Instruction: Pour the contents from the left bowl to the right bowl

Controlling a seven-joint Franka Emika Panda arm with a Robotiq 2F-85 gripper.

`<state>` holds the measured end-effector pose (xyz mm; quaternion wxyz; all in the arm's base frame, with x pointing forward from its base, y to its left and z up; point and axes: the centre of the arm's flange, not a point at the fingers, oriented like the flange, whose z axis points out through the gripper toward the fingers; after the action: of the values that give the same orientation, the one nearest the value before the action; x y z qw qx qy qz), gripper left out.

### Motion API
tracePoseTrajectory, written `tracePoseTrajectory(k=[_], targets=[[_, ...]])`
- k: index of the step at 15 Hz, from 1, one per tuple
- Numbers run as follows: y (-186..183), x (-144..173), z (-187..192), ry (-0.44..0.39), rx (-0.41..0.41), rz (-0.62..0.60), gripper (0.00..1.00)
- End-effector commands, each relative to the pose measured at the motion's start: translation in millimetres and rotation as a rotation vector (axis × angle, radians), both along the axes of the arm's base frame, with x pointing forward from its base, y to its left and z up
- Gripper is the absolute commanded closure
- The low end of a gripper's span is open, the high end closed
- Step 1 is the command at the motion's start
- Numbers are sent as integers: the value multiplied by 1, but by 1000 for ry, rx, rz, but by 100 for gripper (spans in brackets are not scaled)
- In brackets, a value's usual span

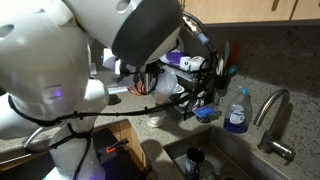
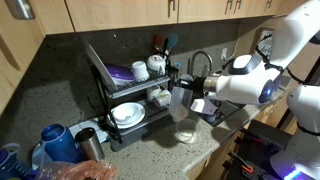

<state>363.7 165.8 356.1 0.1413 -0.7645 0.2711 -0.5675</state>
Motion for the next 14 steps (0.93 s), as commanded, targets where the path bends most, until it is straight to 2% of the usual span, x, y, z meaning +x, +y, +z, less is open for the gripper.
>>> tracePoseTrajectory(k=[1, 3, 4, 14], targets=[[0, 0, 0, 0, 0, 0, 95], [0, 0, 0, 0, 0, 0, 95], [0, 1, -1, -23, 16, -6, 99], [-4, -5, 3, -55, 8, -50, 99]])
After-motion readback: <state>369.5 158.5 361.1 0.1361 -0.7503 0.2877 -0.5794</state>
